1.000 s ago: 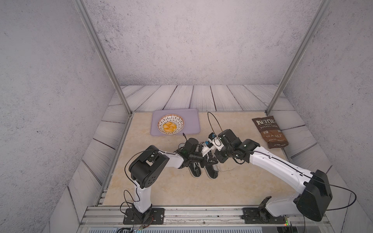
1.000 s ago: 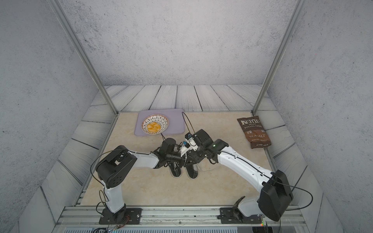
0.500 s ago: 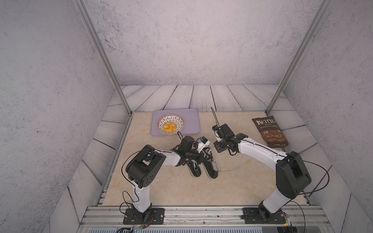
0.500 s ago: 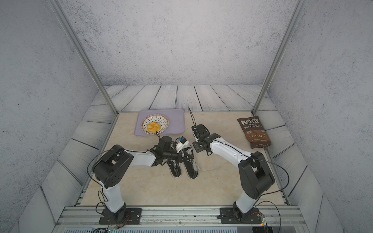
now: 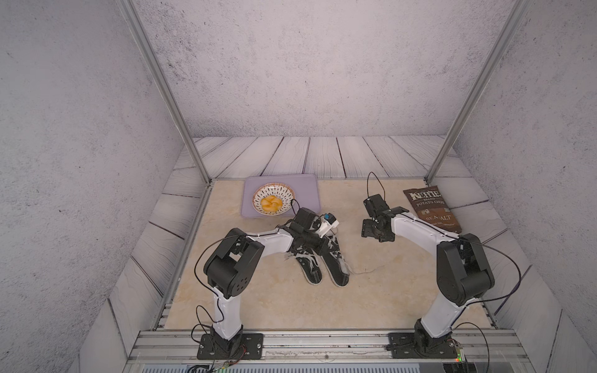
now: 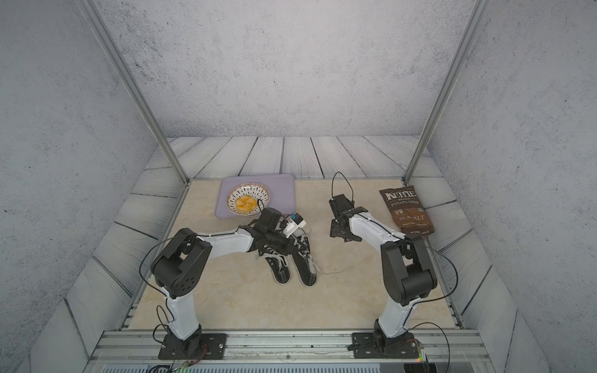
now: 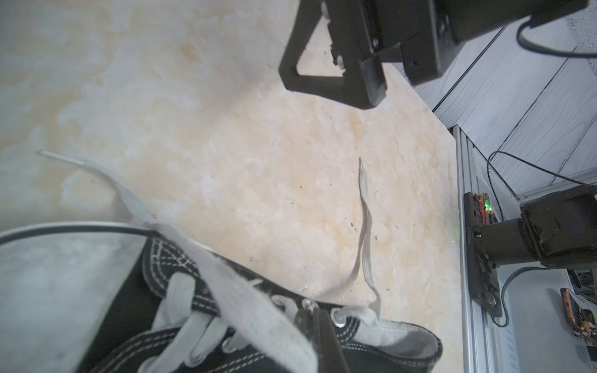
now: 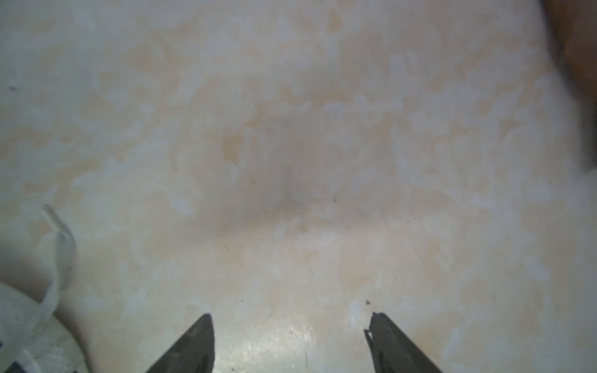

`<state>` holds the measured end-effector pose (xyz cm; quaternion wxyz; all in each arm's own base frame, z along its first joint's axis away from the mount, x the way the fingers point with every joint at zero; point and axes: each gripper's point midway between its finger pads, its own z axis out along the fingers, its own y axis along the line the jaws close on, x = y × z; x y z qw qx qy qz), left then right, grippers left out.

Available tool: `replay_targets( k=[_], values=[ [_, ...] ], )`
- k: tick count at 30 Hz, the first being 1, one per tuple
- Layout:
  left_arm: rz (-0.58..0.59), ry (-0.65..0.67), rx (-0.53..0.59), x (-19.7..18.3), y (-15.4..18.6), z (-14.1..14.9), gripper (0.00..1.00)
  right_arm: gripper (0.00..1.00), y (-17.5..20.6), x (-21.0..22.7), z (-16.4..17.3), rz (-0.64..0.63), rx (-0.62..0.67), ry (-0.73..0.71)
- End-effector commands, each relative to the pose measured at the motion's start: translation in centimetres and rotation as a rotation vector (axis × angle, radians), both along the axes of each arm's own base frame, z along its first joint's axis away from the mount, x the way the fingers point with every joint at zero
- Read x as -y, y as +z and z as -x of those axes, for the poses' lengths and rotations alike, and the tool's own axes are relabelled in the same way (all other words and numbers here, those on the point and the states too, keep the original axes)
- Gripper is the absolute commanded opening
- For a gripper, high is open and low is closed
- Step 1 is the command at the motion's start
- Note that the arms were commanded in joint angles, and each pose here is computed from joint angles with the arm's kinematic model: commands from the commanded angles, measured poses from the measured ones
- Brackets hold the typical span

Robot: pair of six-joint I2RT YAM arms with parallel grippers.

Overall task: Tie the shoes
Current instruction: Cross the shoelace with the shoelace.

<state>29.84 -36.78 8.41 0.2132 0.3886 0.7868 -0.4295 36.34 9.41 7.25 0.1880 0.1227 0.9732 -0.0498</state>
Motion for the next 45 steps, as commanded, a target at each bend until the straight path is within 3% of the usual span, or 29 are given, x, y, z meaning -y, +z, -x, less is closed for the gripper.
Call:
replay_targets(
  k=[1,7,14,18,21,27,30,35,38,42,45],
  values=[
    [-0.041,-0.054,-0.011,-0.5,-0.4,1.0,0.00,0.77,-0.2,1.1,5.7,-0.021,-0.164,-0.215],
    [-0.055,-0.071,-0.007,-0.7,-0.5,1.2,0.00,0.75,-2.8,-1.4,10.0,-0.147,-0.230,-0.339],
    [-0.063,-0.075,0.003,-0.9,-0.4,1.3,0.00,0.72,-5.0,-3.1,11.3,-0.180,-0.274,-0.371],
    [-0.069,-0.072,0.008,-1.0,-0.3,1.2,0.00,0.66,-6.2,-3.1,12.3,-0.171,-0.306,-0.389],
    [-0.073,-0.072,0.016,-1.1,0.0,1.3,0.00,0.54,-6.9,-2.8,12.9,-0.171,-0.306,-0.405],
    [-0.098,-0.082,0.026,-1.7,0.3,1.8,0.00,0.00,-6.5,-2.1,12.8,-0.162,-0.247,-0.390],
    [-0.116,-0.099,0.032,-2.1,0.5,2.2,0.00,0.00,-4.0,-1.0,11.6,-0.119,-0.157,-0.356],
    [-0.134,-0.122,0.054,-2.6,1.0,2.5,0.00,0.00,2.2,-0.7,7.8,-0.105,0.079,-0.203],
    [-0.134,-0.129,0.060,-2.3,0.9,2.3,0.00,0.00,5.1,-3.5,5.3,-0.180,0.196,0.023],
    [-0.104,-0.141,0.067,-1.6,1.1,1.8,0.08,0.00,8.3,-8.1,3.4,-0.310,0.309,0.312],
    [-0.063,-0.151,0.082,-1.0,1.4,1.7,0.17,0.00,10.3,-10.7,2.6,-0.393,0.373,0.438]
  ],
)
